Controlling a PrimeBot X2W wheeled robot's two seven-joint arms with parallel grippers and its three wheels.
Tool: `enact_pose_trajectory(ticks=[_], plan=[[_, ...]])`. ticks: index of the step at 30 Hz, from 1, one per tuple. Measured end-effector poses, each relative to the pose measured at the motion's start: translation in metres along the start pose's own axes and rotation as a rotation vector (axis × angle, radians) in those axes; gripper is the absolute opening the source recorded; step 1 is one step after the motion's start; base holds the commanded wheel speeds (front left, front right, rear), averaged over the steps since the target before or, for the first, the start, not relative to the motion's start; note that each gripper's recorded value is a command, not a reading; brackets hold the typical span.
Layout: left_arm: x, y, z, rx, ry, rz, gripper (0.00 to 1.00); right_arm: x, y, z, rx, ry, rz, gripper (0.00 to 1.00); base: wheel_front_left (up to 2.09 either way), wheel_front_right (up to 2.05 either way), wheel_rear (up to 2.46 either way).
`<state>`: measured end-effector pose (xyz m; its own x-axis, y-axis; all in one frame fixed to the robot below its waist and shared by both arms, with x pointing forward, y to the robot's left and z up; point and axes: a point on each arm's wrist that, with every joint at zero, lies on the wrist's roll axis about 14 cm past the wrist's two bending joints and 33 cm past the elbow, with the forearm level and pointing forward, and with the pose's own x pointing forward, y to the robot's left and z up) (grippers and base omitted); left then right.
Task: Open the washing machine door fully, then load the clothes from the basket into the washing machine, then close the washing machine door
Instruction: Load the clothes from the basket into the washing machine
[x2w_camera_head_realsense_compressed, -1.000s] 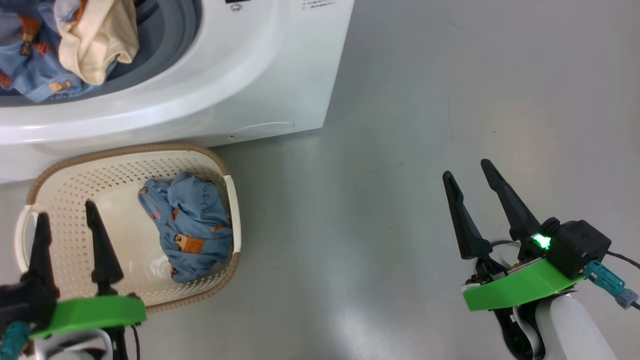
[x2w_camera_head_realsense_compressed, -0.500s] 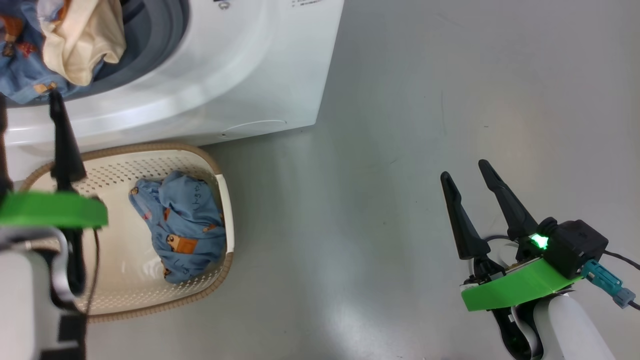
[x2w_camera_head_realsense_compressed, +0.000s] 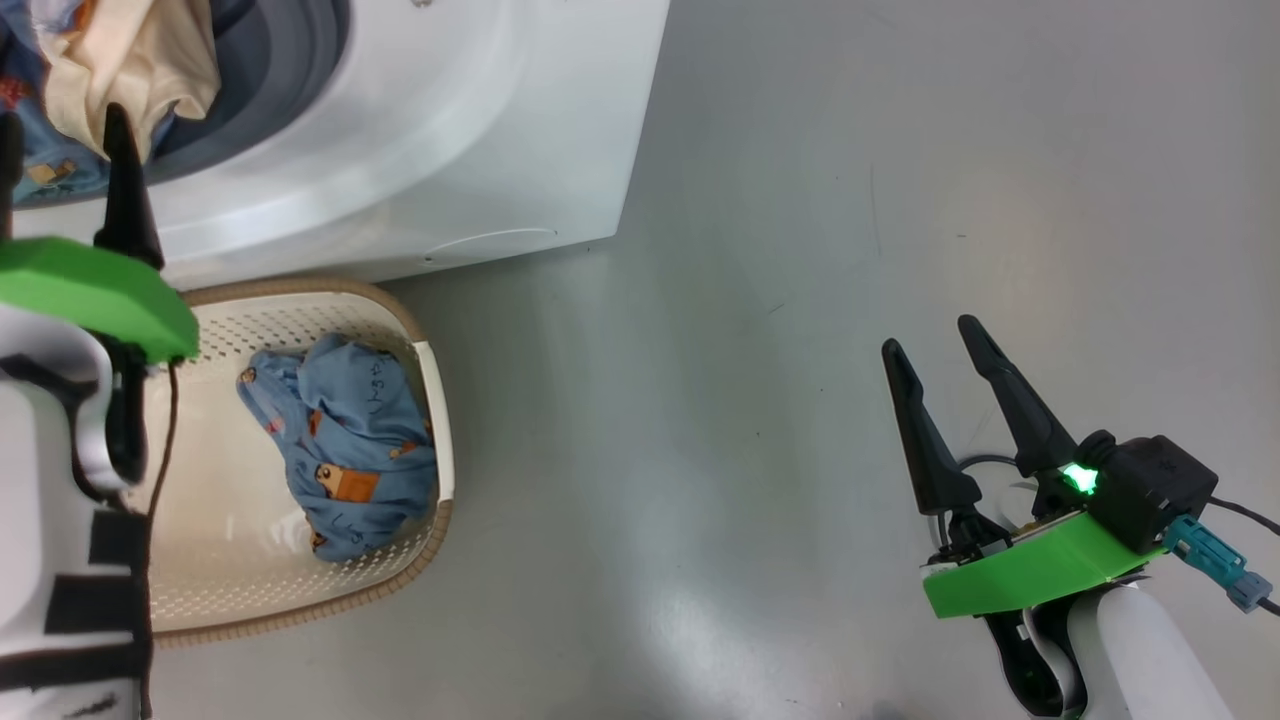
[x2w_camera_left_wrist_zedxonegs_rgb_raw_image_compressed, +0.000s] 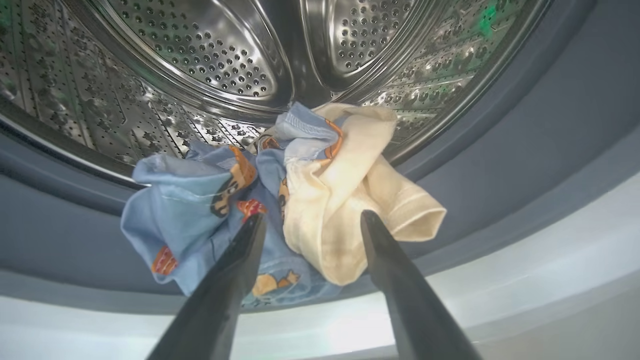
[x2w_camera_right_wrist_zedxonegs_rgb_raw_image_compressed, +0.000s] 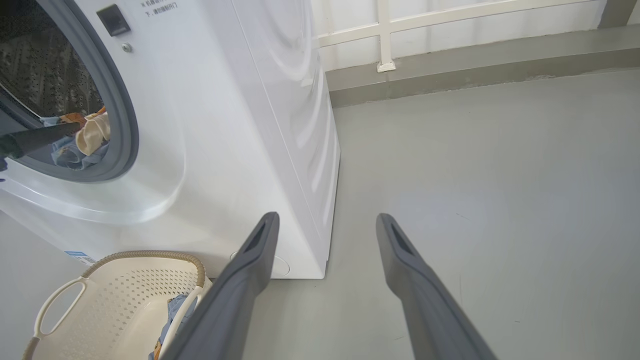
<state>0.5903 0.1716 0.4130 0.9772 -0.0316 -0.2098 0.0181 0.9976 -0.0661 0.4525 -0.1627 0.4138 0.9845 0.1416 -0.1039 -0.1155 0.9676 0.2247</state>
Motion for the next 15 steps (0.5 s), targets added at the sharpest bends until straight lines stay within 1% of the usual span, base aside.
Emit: enact_pose_trajectory(ticks=[4,11,15], plan=[[0.009,0.003,-0.011,-0.017,0.064,0.012,1.00,0.002,-0.001,-0.001,-0.001,-0.001,0.000,1.00,0.00,0.00,0.00],[0.020,0.014,-0.026,-0.059,0.162,0.071,1.00,0.005,-0.001,-0.003,0.000,0.002,0.002,1.00,0.00,0.00,0.00],[0.024,0.015,-0.035,-0.115,0.212,0.088,1.00,0.006,-0.001,-0.005,0.002,0.007,0.001,1.00,0.00,0.00,0.00]])
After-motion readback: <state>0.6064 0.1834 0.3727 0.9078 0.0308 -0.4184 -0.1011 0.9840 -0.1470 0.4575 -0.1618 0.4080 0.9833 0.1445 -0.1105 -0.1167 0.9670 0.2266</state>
